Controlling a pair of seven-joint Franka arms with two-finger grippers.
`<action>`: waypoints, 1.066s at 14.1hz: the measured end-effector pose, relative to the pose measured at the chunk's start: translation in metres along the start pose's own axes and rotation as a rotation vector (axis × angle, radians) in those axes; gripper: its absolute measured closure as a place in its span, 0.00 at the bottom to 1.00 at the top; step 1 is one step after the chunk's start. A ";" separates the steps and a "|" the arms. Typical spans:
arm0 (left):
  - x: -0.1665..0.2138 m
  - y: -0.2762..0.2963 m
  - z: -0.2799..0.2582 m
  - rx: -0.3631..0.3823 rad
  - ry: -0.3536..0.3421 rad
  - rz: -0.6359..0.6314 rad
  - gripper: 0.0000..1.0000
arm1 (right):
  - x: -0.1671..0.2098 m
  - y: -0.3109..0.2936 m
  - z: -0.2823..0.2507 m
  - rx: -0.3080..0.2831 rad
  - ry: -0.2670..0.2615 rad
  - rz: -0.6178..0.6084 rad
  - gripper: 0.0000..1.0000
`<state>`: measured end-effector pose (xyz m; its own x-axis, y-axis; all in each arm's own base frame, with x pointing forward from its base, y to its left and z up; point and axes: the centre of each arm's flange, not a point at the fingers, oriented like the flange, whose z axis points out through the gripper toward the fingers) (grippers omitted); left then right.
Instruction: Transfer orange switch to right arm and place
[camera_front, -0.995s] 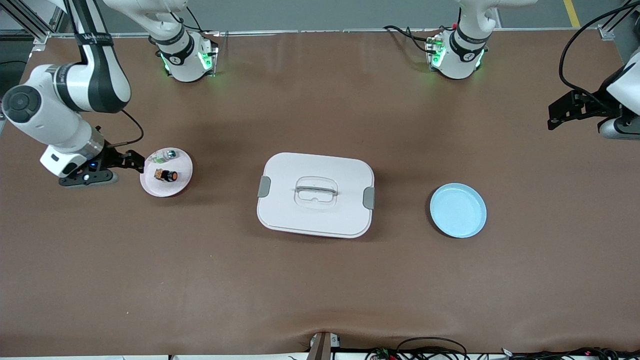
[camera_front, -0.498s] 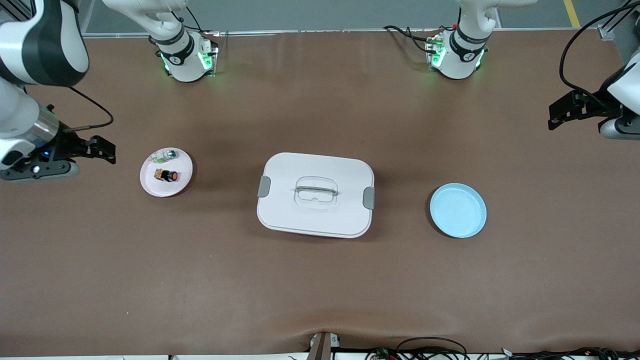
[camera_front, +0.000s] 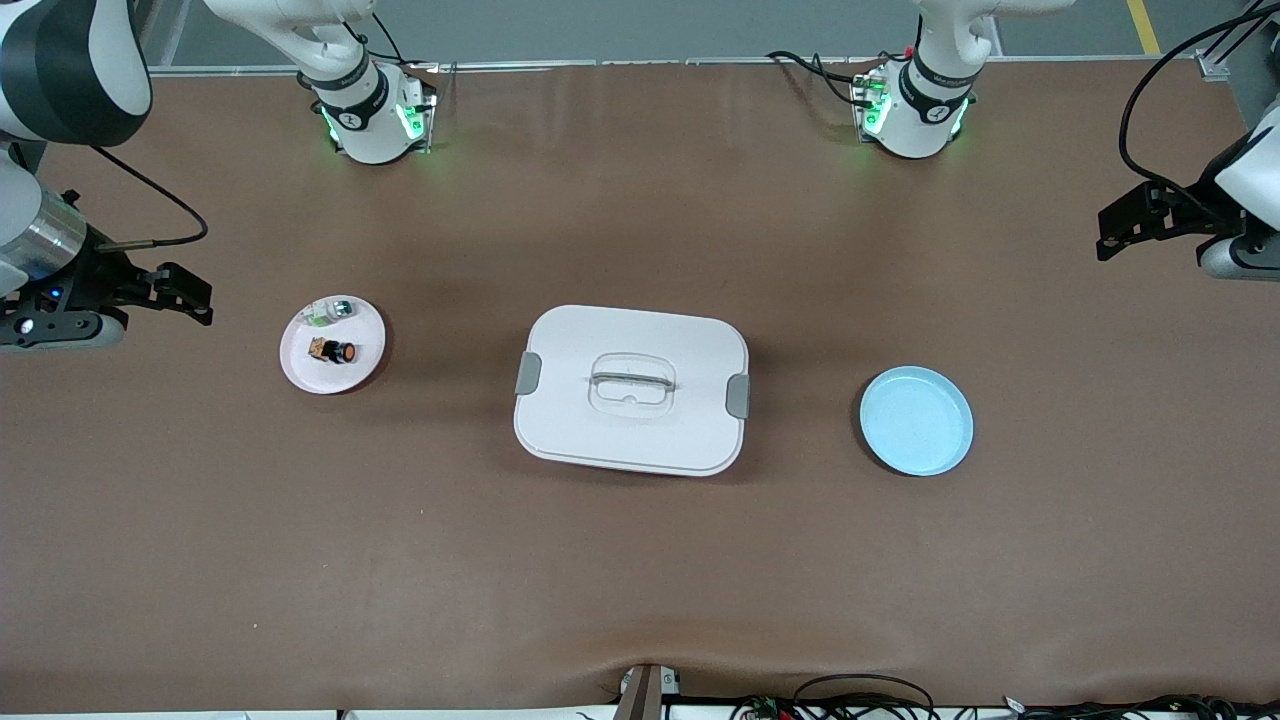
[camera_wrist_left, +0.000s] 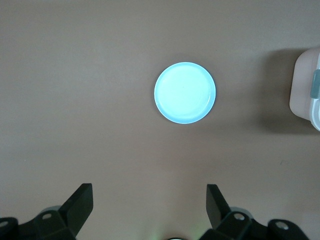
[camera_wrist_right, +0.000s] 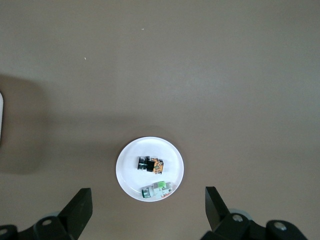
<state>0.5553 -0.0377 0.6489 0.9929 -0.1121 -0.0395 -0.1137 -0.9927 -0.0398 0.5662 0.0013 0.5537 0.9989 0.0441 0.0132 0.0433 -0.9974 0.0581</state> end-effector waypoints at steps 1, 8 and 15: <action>0.000 0.000 0.000 0.000 0.000 0.000 0.00 | 0.000 -0.003 -0.002 0.000 0.002 0.014 0.00; 0.000 0.005 -0.001 0.000 0.002 0.009 0.00 | 0.004 0.006 -0.021 0.003 0.041 0.051 0.00; 0.000 0.017 -0.005 -0.039 0.010 0.017 0.00 | 0.004 0.015 -0.035 0.049 0.057 0.082 0.00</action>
<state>0.5535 -0.0543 0.6529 0.9911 -0.1297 -0.0296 -0.1298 -0.9915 -0.0007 0.5704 -0.0116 0.5893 0.9967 -0.0357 0.0724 -0.0362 -0.9993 0.0052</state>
